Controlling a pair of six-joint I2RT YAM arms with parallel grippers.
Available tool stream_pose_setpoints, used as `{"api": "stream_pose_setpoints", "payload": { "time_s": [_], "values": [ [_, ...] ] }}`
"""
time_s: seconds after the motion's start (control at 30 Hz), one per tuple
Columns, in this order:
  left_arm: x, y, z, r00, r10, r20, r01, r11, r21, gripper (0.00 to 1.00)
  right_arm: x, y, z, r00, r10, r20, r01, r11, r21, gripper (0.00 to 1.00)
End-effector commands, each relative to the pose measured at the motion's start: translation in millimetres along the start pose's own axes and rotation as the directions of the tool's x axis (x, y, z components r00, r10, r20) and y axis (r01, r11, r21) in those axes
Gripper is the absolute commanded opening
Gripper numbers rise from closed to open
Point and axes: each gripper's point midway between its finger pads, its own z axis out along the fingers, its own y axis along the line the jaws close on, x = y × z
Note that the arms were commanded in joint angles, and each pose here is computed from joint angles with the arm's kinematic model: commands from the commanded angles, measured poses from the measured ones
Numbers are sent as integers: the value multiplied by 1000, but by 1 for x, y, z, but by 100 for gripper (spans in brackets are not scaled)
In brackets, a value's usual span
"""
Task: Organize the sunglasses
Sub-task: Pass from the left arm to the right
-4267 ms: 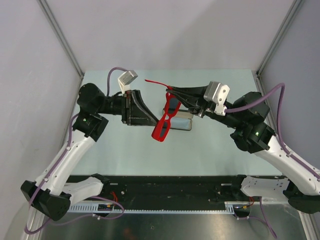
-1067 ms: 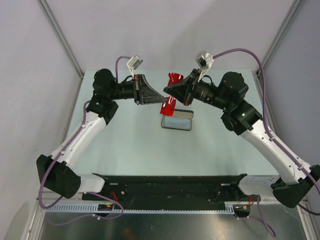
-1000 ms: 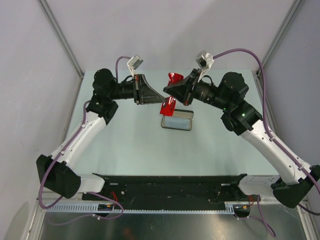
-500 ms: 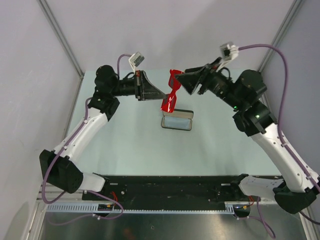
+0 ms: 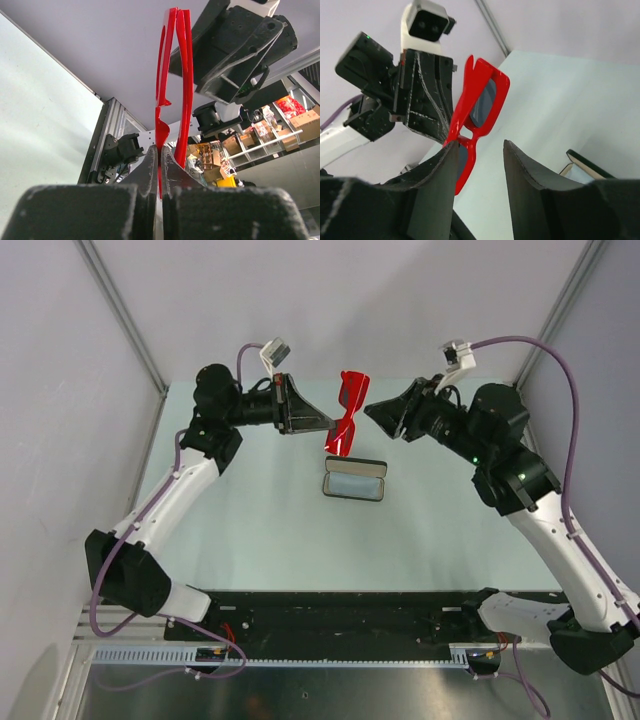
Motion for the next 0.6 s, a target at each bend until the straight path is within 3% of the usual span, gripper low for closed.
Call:
{"api": "stream_pose_setpoints", "payload": {
  "time_s": [0.0, 0.37, 0.57],
  "values": [
    [-12, -36, -5, 994, 101, 37, -102, 994, 39, 0, 15, 1, 8, 998, 8, -54, -11, 999, -40, 46],
    [-9, -42, -6, 994, 107, 32, -109, 993, 48, 0, 24, 9, 34, 996, 37, -80, -47, 990, -132, 46],
    [-8, -40, -6, 994, 105, 24, -106, 993, 49, 0, 23, 11, 39, 997, 35, -73, -46, 987, -154, 36]
  ]
}}
